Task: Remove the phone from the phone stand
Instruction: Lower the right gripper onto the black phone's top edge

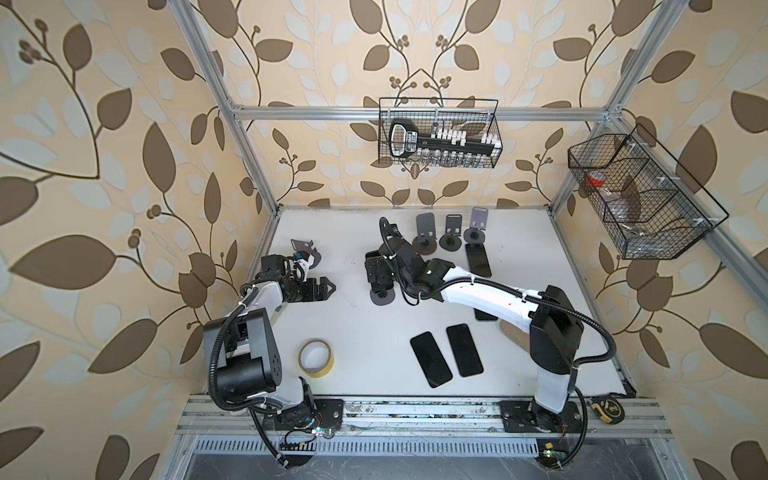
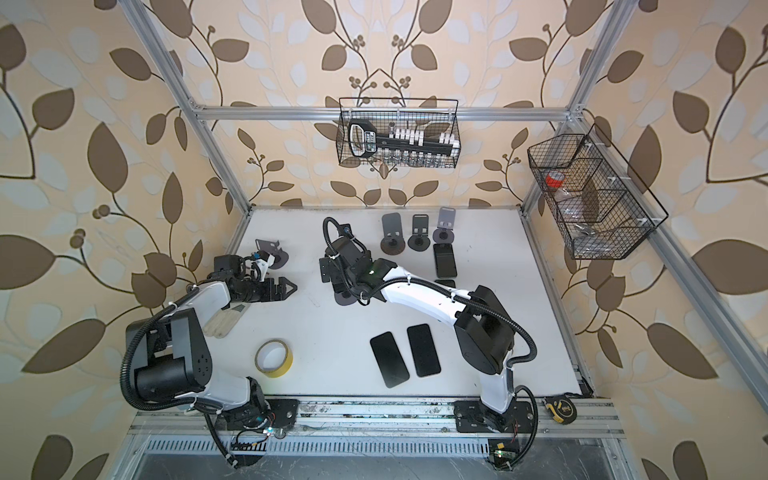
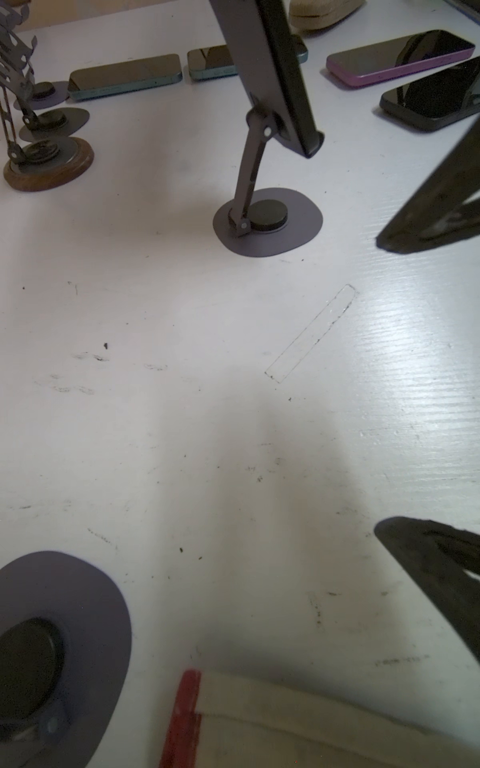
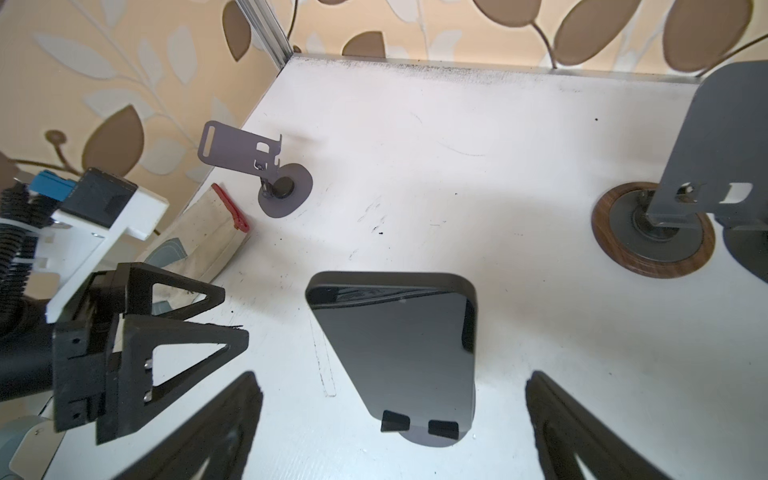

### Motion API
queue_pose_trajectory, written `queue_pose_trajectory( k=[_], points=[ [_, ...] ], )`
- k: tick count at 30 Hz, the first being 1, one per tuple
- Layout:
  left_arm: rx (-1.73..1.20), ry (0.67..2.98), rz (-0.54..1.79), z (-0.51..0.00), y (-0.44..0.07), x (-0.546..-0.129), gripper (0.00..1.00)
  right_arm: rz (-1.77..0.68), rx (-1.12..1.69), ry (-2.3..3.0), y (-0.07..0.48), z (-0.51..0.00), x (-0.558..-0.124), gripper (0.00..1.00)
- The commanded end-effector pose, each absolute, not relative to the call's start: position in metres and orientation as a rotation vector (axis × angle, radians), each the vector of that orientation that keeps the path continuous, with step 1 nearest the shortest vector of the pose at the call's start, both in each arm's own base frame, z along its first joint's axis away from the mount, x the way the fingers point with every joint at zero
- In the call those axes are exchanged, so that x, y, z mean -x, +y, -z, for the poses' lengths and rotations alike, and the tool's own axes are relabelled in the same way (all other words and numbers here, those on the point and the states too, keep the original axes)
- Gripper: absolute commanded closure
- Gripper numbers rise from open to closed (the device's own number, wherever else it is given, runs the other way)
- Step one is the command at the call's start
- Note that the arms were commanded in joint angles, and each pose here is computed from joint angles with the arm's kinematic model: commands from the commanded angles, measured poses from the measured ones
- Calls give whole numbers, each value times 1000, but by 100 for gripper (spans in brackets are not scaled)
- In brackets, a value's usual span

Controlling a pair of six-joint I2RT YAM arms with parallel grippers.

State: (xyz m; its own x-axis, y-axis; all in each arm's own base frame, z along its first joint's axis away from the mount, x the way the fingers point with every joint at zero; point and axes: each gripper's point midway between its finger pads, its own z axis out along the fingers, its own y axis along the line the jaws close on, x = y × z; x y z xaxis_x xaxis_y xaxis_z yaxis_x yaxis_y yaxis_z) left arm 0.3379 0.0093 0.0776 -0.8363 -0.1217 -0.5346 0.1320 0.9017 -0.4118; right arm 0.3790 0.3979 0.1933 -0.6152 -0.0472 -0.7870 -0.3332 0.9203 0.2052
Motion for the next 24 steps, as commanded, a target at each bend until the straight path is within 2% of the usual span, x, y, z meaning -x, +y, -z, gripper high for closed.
queue_pose_trajectory(
  k=[1,17,24],
  points=[
    [-16,2447,560,-92,15,-343,1,-400,293,2201,406,-196,-380,0],
    [-23,2420,534,-100,17,-342,1,-269,256,2229,408,-176,-398,0],
    [-26,2416,535,-101,17,-342,1,-210,258,2253,409,-163,-403,3]
  ],
)
